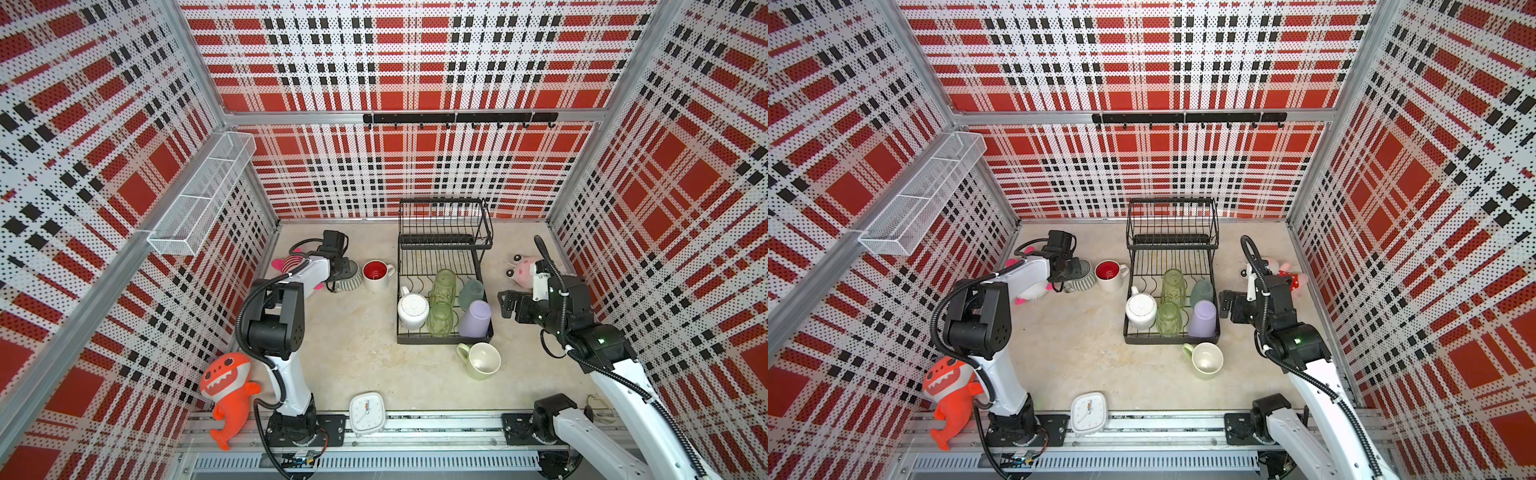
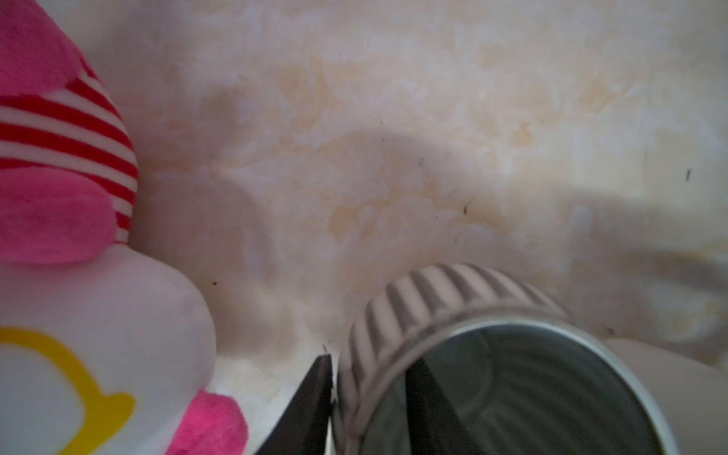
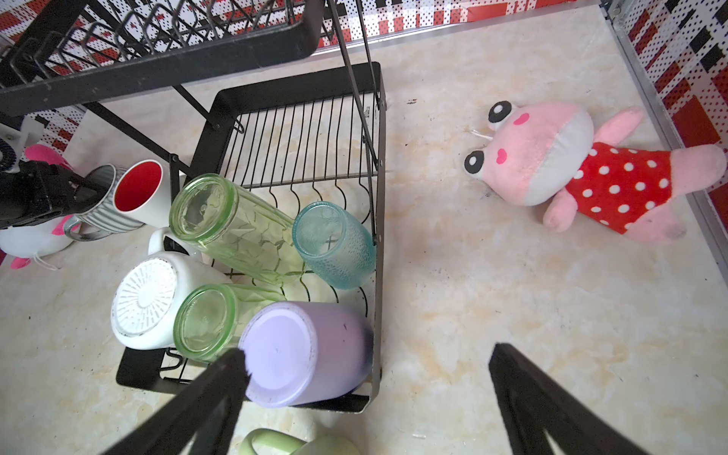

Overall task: Load cups into a dish rack
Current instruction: Pick up the cup from the top-left of the table.

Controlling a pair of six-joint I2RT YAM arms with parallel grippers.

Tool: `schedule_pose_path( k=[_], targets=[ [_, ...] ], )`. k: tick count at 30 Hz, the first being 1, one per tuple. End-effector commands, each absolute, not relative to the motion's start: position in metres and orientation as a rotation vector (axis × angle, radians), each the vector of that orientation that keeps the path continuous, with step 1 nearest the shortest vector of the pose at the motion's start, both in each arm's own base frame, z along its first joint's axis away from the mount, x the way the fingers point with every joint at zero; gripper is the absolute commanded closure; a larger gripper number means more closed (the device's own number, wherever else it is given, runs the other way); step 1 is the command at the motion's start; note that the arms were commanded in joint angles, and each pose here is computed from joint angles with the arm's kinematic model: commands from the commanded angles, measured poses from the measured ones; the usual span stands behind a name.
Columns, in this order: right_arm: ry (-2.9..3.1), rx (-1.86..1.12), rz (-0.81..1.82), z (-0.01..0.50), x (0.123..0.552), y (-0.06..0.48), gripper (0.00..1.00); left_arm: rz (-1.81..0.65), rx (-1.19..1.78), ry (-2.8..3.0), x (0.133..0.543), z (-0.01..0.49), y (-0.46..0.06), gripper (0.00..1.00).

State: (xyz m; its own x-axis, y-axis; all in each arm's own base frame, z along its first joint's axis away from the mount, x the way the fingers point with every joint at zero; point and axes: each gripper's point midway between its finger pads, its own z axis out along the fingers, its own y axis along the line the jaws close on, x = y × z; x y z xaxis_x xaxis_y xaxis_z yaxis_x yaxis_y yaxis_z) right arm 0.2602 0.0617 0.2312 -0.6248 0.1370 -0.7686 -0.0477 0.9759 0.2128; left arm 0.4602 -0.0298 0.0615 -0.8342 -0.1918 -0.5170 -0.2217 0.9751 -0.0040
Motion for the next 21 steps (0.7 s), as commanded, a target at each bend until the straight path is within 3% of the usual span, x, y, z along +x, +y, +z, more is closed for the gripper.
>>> schedule_pose_path(
  k=[1,5,14,21],
  targets=[
    [2.216,0.067,0.281,0.232,0.259,0.062,0.00,0.080,-0.264,2.624,0.449,0.058,-0.033,0.68],
    [2.222,0.059,0.293,0.229,0.257,0.064,0.00,0.101,-0.265,2.614,0.446,0.066,-0.031,0.85],
    [2.236,0.021,0.336,0.223,0.256,0.072,0.00,0.010,-0.282,2.546,0.438,0.102,-0.033,1.00],
    [2.241,0.006,0.386,0.222,0.259,0.080,0.00,-0.055,-0.281,2.550,0.424,0.106,-0.037,1.00]
  ],
)
